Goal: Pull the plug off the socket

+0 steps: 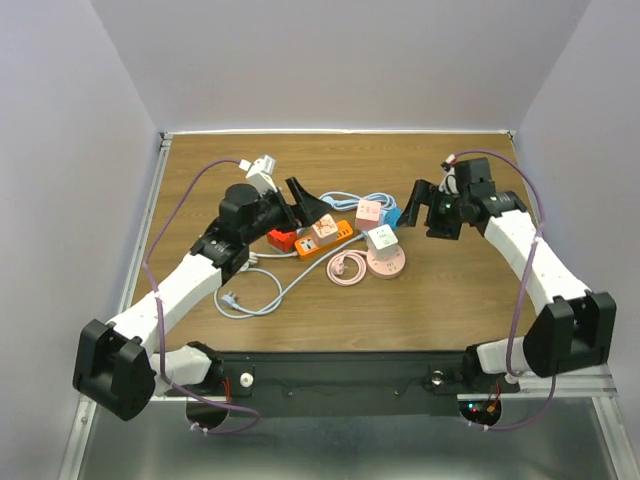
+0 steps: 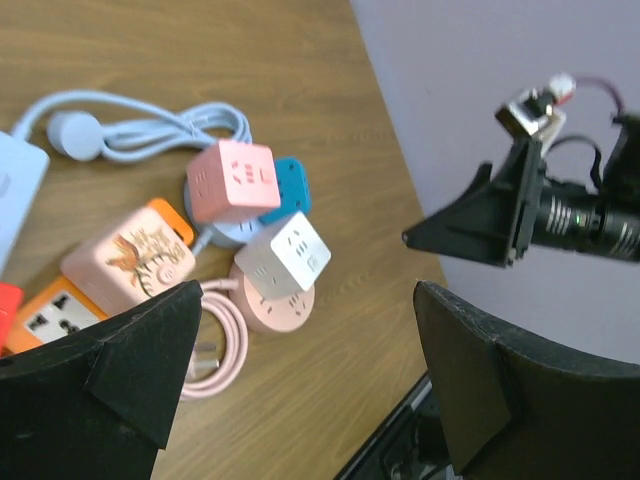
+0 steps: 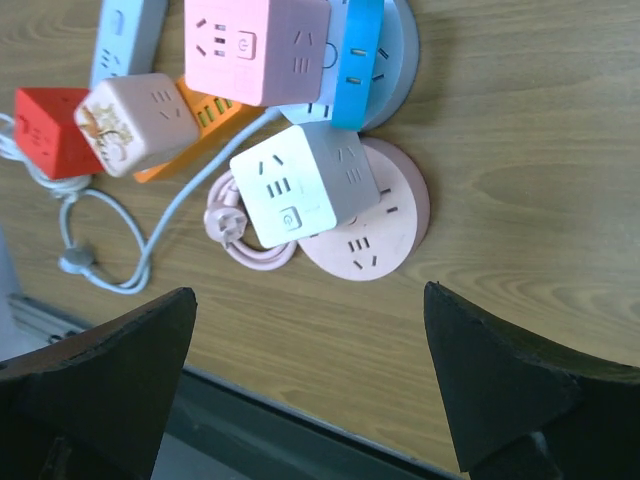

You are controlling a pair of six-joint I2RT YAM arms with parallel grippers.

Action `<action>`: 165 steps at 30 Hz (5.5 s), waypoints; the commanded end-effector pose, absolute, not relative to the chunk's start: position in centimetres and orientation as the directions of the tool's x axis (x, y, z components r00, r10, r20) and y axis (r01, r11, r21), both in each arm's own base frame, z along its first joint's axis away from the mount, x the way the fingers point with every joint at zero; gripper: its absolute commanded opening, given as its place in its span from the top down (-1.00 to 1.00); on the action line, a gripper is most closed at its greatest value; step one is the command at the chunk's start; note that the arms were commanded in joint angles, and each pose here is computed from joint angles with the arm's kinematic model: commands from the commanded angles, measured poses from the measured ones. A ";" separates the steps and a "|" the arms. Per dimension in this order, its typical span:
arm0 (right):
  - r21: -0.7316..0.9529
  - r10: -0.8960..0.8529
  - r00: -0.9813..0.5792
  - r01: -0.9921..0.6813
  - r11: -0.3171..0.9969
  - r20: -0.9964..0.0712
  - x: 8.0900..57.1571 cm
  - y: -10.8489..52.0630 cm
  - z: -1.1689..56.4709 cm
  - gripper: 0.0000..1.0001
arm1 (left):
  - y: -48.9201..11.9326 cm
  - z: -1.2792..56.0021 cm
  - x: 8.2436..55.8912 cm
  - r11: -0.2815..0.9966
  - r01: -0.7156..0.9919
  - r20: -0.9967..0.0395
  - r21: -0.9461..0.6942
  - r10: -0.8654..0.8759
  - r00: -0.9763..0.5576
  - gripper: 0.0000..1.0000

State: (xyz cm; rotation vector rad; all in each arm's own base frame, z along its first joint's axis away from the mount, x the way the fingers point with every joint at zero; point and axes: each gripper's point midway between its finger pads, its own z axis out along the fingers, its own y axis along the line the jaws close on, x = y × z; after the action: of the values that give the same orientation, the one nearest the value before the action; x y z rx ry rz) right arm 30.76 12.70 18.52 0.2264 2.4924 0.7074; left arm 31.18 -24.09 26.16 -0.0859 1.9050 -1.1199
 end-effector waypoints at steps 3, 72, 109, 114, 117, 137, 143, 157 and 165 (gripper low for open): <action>0.338 0.128 -0.806 -0.093 0.937 -0.578 33.7 14.0 19.5 -1.00 | -26.5 27.7 30.9 0.590 0.401 -0.695 -0.701 -0.436 -0.572 -0.97; 0.213 0.211 -0.909 0.141 0.967 -0.359 27.0 18.6 11.7 0.99 | -40.8 5.5 21.0 0.694 0.282 -0.428 -0.662 -0.041 -0.903 1.00; 0.183 0.381 -0.759 0.336 0.924 -0.527 27.6 14.4 14.2 0.99 | -40.7 -4.3 24.1 0.771 0.040 -0.217 -0.636 -0.129 -0.968 1.00; 0.140 0.364 -0.793 0.341 0.930 -0.489 26.9 14.2 12.2 0.99 | -41.5 3.6 25.0 0.695 0.105 -0.299 -0.711 -0.165 -0.940 1.00; 0.134 0.353 -0.815 0.329 0.935 -0.460 26.8 14.7 11.5 0.99 | -41.9 8.4 24.5 0.632 0.145 -0.329 -0.762 -0.184 -0.926 1.00; 0.095 0.292 -0.858 0.278 0.956 -0.423 28.1 16.0 10.0 -0.35 | -44.9 5.2 22.9 0.623 0.180 -0.281 -0.762 -0.067 -0.957 1.00; 0.044 0.270 -0.856 0.280 0.959 -0.441 28.9 15.4 9.4 -0.61 | -45.4 4.4 23.5 0.629 0.178 -0.277 -0.757 -0.063 -0.959 1.00; -0.011 0.246 -0.853 0.282 0.959 -0.460 29.8 14.9 7.8 -0.37 | -44.8 2.2 23.7 0.661 0.123 -0.233 -0.740 -0.080 -0.969 1.00; 0.087 0.261 -0.862 0.248 0.965 -0.436 29.6 16.7 8.5 0.99 | -45.0 0.9 23.8 0.677 0.094 -0.208 -0.730 -0.089 -0.974 1.00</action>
State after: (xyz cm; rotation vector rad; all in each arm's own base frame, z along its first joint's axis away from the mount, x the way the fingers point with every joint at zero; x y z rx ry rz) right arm 29.09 14.13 7.88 0.3713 2.6641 -0.1291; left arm 24.09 -46.01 5.42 0.0063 2.5720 -1.3523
